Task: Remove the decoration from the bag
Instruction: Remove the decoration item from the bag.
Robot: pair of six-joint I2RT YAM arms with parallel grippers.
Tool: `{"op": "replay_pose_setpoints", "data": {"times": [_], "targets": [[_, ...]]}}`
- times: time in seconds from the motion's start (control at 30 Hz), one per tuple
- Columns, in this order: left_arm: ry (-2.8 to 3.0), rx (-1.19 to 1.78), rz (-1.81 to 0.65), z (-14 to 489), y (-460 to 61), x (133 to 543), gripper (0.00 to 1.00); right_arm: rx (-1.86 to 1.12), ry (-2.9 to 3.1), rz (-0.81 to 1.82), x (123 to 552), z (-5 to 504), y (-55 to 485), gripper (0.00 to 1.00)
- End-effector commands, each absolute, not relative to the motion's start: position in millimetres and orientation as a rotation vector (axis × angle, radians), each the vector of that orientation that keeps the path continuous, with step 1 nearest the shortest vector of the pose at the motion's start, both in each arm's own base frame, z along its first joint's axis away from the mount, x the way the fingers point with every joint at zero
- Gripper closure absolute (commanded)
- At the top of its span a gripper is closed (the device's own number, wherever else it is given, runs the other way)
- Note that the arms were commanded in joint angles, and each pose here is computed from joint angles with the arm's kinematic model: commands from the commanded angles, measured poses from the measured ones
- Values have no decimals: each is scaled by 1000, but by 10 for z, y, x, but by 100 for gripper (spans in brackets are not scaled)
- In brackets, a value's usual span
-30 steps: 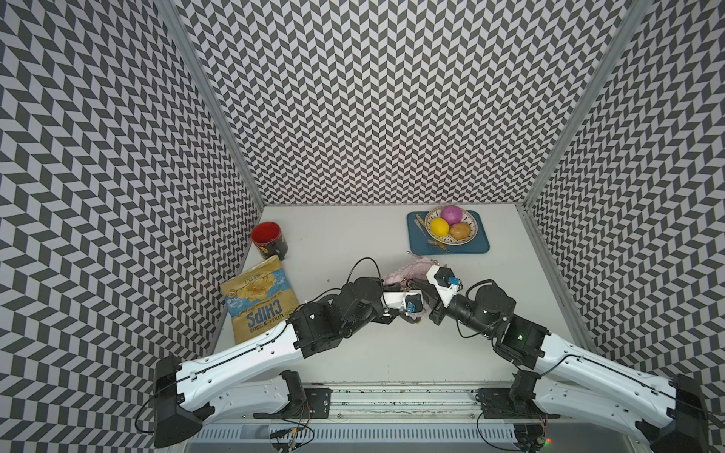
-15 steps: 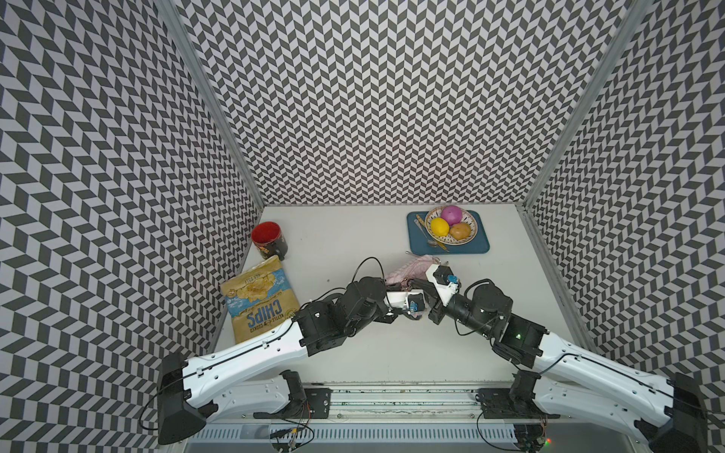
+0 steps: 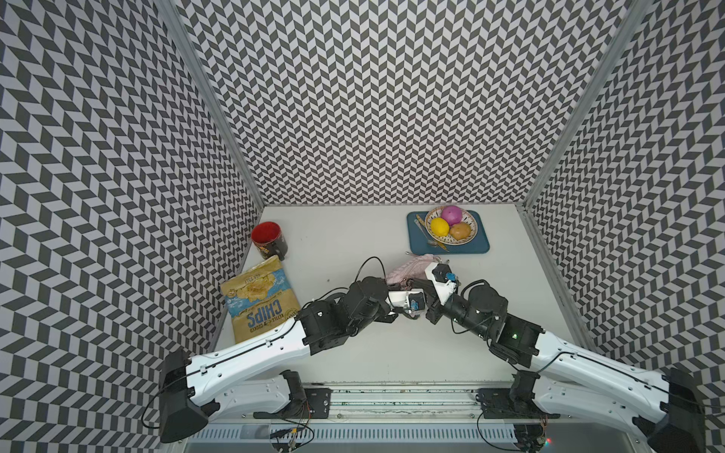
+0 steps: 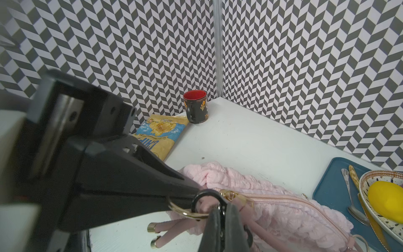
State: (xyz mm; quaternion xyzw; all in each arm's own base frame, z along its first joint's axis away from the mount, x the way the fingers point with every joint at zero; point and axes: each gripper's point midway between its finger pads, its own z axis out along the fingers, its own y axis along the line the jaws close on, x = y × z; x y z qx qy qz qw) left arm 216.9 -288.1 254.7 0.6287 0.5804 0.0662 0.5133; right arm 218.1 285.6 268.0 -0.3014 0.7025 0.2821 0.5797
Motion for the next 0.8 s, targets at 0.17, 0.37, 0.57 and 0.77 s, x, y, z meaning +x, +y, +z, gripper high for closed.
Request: {"op": "replay_pose_setpoints", "data": {"times": [0.17,0.37,0.57,0.77], "targets": [[1356,1564,58,2530,-3134,1994,100,-479,1471,840,2215,3378,2935,100],[1364,1548,82,2484,-3120,2007,100,-476,1451,912,2149,3411,2965,100],[1435,1469,95,2559,-2966,2092,100,-468,1519,808,2187,3210,2789,96],[1472,1392,26,2658,-2841,2055,100,-559,1592,780,2164,2939,2707,85]]}}
